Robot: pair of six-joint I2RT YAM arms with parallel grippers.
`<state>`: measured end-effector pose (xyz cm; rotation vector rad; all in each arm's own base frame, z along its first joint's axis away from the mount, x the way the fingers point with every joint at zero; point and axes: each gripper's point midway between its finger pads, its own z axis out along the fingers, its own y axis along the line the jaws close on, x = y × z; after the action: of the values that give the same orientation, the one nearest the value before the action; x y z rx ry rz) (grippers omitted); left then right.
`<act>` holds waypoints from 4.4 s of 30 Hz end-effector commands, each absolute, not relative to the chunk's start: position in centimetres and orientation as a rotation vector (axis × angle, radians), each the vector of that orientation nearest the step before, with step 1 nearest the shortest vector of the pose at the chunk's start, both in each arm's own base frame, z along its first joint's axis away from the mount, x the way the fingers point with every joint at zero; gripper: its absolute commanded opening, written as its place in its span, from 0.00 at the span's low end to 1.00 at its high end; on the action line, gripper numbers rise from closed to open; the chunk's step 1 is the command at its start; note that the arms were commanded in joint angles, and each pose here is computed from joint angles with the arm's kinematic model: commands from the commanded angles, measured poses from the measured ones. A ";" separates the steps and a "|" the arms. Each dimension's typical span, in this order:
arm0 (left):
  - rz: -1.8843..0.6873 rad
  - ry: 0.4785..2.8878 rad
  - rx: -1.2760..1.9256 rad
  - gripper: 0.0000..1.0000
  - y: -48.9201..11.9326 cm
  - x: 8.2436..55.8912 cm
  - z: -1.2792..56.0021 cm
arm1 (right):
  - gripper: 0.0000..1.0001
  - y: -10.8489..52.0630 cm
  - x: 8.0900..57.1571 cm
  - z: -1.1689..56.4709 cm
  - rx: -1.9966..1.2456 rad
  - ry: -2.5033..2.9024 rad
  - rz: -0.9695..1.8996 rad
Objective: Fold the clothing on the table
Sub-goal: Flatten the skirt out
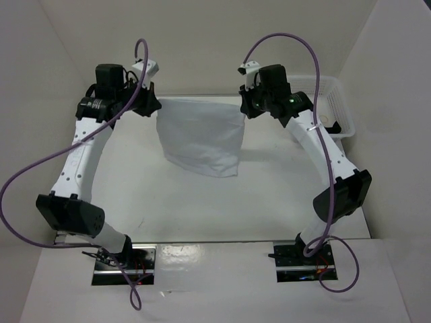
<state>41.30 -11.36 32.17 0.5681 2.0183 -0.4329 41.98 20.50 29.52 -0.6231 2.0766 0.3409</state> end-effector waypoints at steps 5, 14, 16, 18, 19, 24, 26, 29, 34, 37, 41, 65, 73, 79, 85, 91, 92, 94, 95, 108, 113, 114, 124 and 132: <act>-0.273 1.811 0.456 0.00 -9.8 37.5 42.2 | 0.00 18.2 39.0 38.4 -0.574 1.900 0.246; -0.266 1.749 0.511 0.00 -10.6 31.9 42.7 | 0.00 16.9 34.9 41.1 -0.598 1.823 0.234; -0.256 1.720 0.540 0.00 -10.6 30.4 42.9 | 0.00 16.5 33.8 41.4 -0.609 1.804 0.236; -0.254 1.733 0.566 0.00 -10.5 29.6 41.9 | 0.00 16.3 32.4 42.1 -0.645 1.774 0.251; -0.244 1.709 0.573 0.00 -10.2 28.6 42.3 | 0.00 16.3 31.8 41.6 -0.659 1.785 0.264; -0.260 1.651 0.636 0.00 -10.2 24.5 41.9 | 0.00 16.0 27.3 42.6 -0.773 1.700 0.331; -0.253 1.650 0.645 0.00 -10.0 23.6 41.4 | 0.00 16.0 26.1 42.4 -0.805 1.689 0.348; -0.260 1.623 0.664 0.00 -9.9 22.0 41.4 | 0.00 15.7 24.3 42.5 -0.845 1.656 0.372; -0.318 1.703 0.705 0.00 -10.7 22.2 37.8 | 0.00 16.2 24.4 40.0 -0.893 1.726 0.411; -0.388 1.783 0.747 0.00 -11.8 23.1 34.8 | 0.00 17.0 24.5 37.6 -0.936 1.796 0.463; -0.404 1.852 0.780 0.00 -12.4 23.7 32.1 | 0.00 17.7 25.0 34.4 -0.988 1.881 0.494; -0.200 1.775 0.684 0.00 -12.6 30.2 36.4 | 0.00 18.4 32.5 37.4 -0.790 1.821 0.267; -0.231 1.704 0.694 0.00 -11.7 25.7 39.0 | 0.00 17.2 27.5 39.8 -0.853 1.743 0.321; -0.315 1.722 0.835 0.00 -12.3 21.8 36.7 | 0.00 17.2 23.6 38.3 -0.984 1.743 0.420; -0.352 1.739 0.898 0.00 -12.4 20.0 35.7 | 0.00 17.6 20.9 36.9 -1.099 1.763 0.514; -0.355 1.841 0.949 0.00 -13.5 23.5 32.7 | 0.00 18.9 23.2 35.2 -1.118 1.789 0.520; -0.336 1.848 0.953 0.00 -13.7 24.7 32.1 | 0.00 19.0 24.7 33.2 -1.117 1.851 0.496; -0.330 1.885 0.955 0.00 -14.4 27.3 30.2 | 0.00 19.6 26.8 31.9 -1.104 1.866 0.463; -0.326 1.886 0.964 0.00 -14.6 28.2 29.6 | 0.00 19.8 28.3 29.5 -1.105 1.928 0.439; -0.252 2.139 0.843 0.00 -14.3 39.6 14.9 | 0.00 19.0 40.7 14.7 -1.043 2.201 0.300; -0.241 2.220 0.807 0.11 -13.3 41.6 10.9 | 0.00 18.8 43.0 11.7 -1.028 2.243 0.267; -0.239 2.222 0.781 0.16 -13.0 42.3 10.9 | 0.00 18.7 43.3 11.3 -1.027 2.253 0.257; -0.222 2.252 0.738 0.58 -12.6 46.9 8.3 | 0.00 19.6 48.1 8.7 -0.992 2.248 0.195; -0.221 2.244 0.665 0.61 -12.5 49.1 9.1 | 0.39 18.7 52.3 8.5 -0.846 2.258 0.043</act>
<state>47.48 -12.56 7.68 0.7290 2.2808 -0.2176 48.99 18.88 6.14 -0.9556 2.3372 0.1416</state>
